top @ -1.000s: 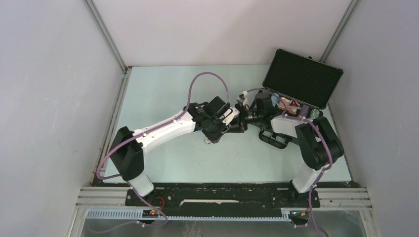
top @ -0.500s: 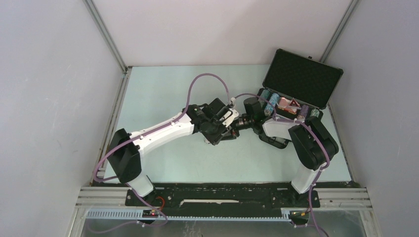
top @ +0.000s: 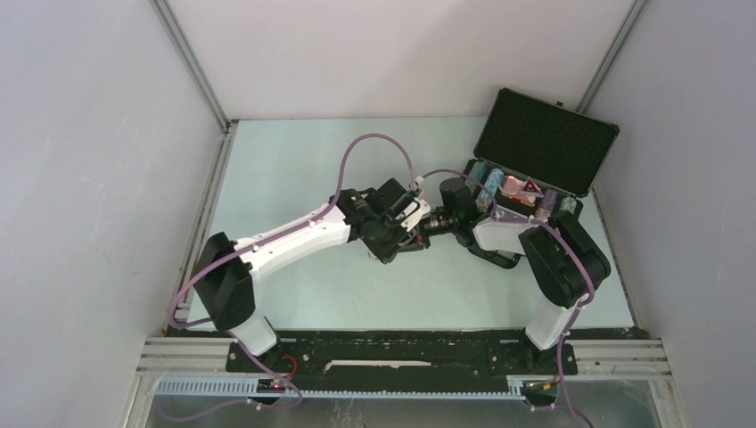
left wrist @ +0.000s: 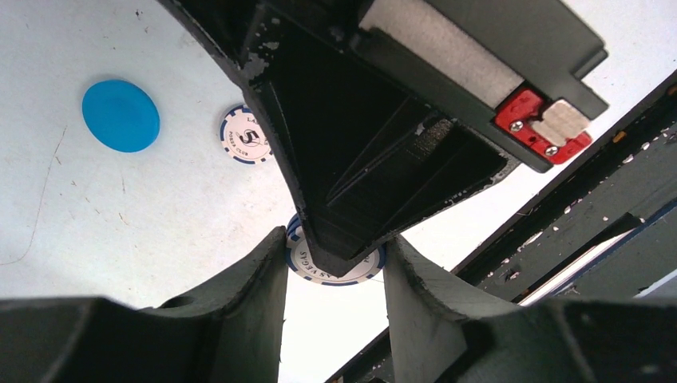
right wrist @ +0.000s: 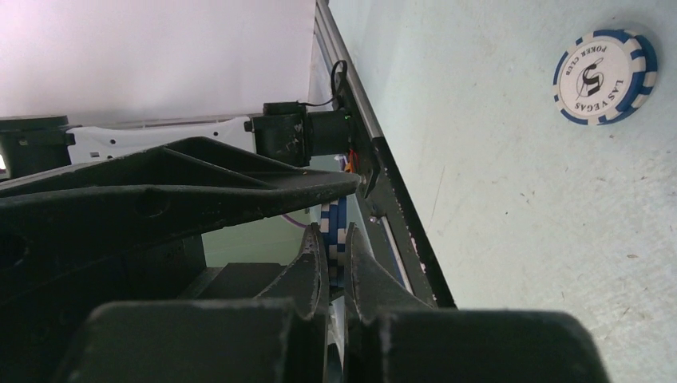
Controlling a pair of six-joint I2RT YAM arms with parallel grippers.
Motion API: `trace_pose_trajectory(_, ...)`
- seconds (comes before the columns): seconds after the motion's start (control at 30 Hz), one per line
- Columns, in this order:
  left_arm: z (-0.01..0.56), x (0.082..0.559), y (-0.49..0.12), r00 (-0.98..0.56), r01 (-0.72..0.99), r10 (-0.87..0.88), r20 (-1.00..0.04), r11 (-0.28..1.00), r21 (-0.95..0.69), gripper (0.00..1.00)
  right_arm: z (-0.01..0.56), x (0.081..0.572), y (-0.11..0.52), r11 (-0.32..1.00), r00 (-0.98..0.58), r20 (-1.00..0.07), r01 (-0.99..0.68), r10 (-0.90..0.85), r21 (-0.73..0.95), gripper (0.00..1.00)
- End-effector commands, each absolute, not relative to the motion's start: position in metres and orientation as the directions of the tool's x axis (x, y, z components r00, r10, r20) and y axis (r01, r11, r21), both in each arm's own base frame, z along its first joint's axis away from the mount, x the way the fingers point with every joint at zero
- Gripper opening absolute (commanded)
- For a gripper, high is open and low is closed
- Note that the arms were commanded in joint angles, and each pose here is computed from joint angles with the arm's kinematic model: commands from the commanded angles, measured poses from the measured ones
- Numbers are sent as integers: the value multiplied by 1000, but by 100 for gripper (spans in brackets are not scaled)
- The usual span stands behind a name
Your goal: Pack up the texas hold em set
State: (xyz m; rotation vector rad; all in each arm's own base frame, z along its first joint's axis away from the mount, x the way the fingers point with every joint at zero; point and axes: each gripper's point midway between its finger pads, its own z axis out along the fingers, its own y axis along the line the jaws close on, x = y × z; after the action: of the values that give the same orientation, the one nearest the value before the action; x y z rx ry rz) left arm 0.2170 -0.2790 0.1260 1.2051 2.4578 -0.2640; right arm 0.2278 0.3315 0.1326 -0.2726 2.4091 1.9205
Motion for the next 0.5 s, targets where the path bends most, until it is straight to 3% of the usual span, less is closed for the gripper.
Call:
trace_pose_trajectory(0.0,137,218,-284,-518,800,709,-478,600,23,3,163,226,337,122,-983,-168,-176,-79,977,0)
trace_pose_trajectory(0.27,153,215,-285,-501,802,680,-536,598,10,53,154,226,333,196,-982,-185,-188,-35,962,0)
trace_pose_trajectory(0.37,165,211,-288,-483,812,656,-579,584,-16,86,149,227,333,215,-983,-180,-181,-23,960,0)
trace_pose_trajectory(0.43,177,210,-289,-469,815,631,-619,578,-28,99,145,228,333,226,-983,-181,-181,-18,957,0)
trace_pose_trajectory(0.47,183,209,-290,-482,806,603,-636,590,-51,100,143,228,333,230,-984,-179,-178,-17,957,0)
